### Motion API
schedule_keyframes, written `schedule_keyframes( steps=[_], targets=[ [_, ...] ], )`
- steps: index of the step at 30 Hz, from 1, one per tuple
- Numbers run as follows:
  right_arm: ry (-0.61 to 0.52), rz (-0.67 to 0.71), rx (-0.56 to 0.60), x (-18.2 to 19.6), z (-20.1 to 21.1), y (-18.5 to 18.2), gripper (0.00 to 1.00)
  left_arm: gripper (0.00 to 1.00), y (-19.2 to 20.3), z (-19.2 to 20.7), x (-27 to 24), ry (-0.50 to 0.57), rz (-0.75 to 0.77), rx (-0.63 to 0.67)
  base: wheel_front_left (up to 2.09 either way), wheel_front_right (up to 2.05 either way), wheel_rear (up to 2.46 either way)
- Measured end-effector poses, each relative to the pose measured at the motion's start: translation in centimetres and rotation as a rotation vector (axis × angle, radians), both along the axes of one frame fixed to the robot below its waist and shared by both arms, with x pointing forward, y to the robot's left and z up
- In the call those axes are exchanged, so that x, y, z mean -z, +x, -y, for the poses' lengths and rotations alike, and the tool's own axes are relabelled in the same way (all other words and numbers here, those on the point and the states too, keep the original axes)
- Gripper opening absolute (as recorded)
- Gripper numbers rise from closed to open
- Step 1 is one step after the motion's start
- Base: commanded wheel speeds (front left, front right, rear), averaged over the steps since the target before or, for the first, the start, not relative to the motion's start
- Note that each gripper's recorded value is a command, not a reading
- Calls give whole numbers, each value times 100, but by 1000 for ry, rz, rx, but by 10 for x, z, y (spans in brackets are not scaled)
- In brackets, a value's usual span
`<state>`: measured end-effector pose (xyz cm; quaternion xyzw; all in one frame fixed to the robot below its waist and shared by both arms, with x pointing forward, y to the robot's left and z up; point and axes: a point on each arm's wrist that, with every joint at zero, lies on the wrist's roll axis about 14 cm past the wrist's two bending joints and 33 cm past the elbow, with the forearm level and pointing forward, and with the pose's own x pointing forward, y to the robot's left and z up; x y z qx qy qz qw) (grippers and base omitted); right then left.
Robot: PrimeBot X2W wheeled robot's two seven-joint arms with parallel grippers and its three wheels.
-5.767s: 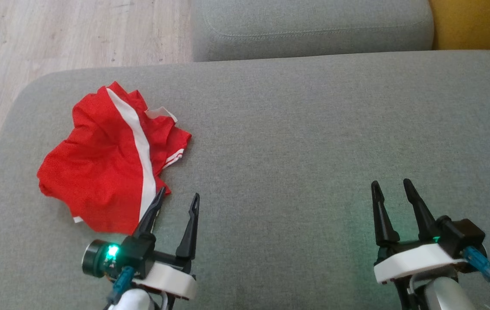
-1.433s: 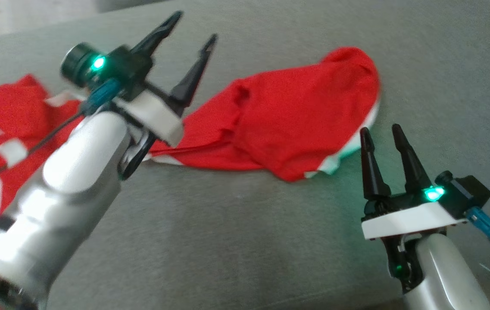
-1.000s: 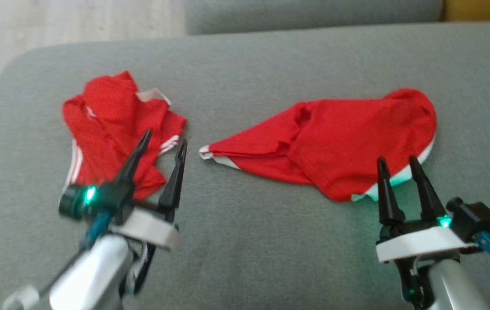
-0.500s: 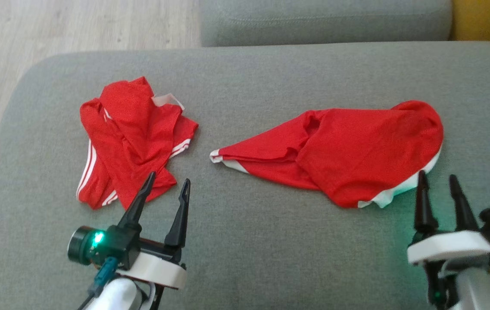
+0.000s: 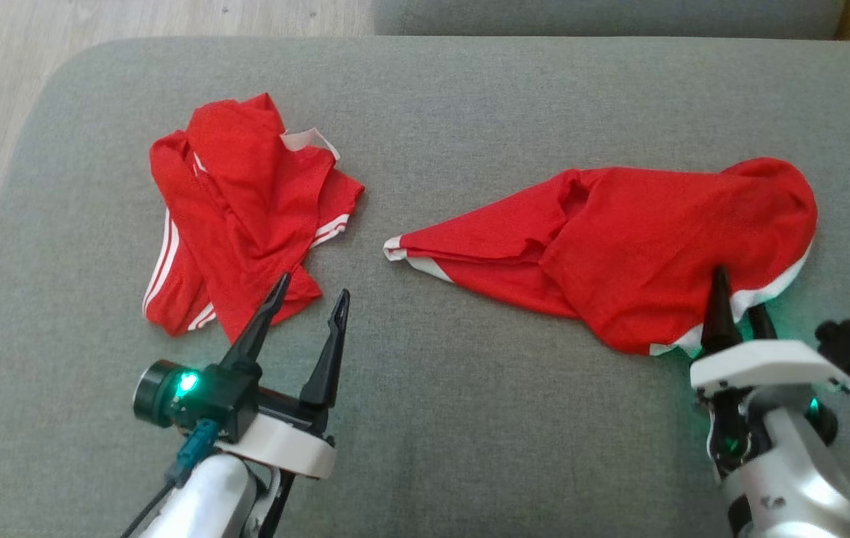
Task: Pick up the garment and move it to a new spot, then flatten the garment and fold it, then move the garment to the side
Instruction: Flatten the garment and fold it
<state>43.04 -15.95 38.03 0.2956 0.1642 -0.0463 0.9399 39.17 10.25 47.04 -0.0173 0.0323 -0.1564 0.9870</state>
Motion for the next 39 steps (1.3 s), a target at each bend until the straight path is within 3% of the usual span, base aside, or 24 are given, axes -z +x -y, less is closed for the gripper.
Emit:
schedule_keyframes(
  steps=[1,2,7,11,18,21,25,28,30,33,35,37,39],
  targets=[
    [5,10,-1,-3,-1,3,30,100,0,0,1,3,-1,1,0,0,0],
    [7,26,-1,-7,-2,7,0,100,0,0,1,3,-1,0,0,0,0],
    [7,149,34,-44,9,23,0,100,3,-1,-3,-9,10,-14,0,0,0],
    [3,250,129,-75,40,22,0,100,1,4,-12,-24,32,-8,0,0,0],
    [-138,361,235,-131,89,35,0,100,-8,1,-21,-47,53,-29,0,0,0],
    [-194,398,244,-181,106,61,0,100,-14,-5,-22,-56,54,-57,0,0,0],
    [-365,539,227,-283,114,92,0,100,-18,-15,-25,-71,63,-94,0,0,0],
    [-502,656,201,-347,99,101,0,100,-22,-25,-26,-73,65,-126,0,0,0],
    [-574,709,148,-368,75,106,0,100,-23,-30,-26,-76,66,-144,0,0,0],
    [-696,740,7,-367,24,113,0,100,-24,-36,-25,-78,65,-163,0,0,0],
    [-736,720,-110,-343,-12,115,0,100,-26,-35,-22,-81,55,-160,0,0,0],
    [-771,645,-265,-290,-51,110,0,100,-27,-34,-18,-78,44,-162,0,0,0],
    [-790,516,-449,-213,-88,91,0,100,-27,-33,-17,-81,41,-152,0,0,0]
  ],
)
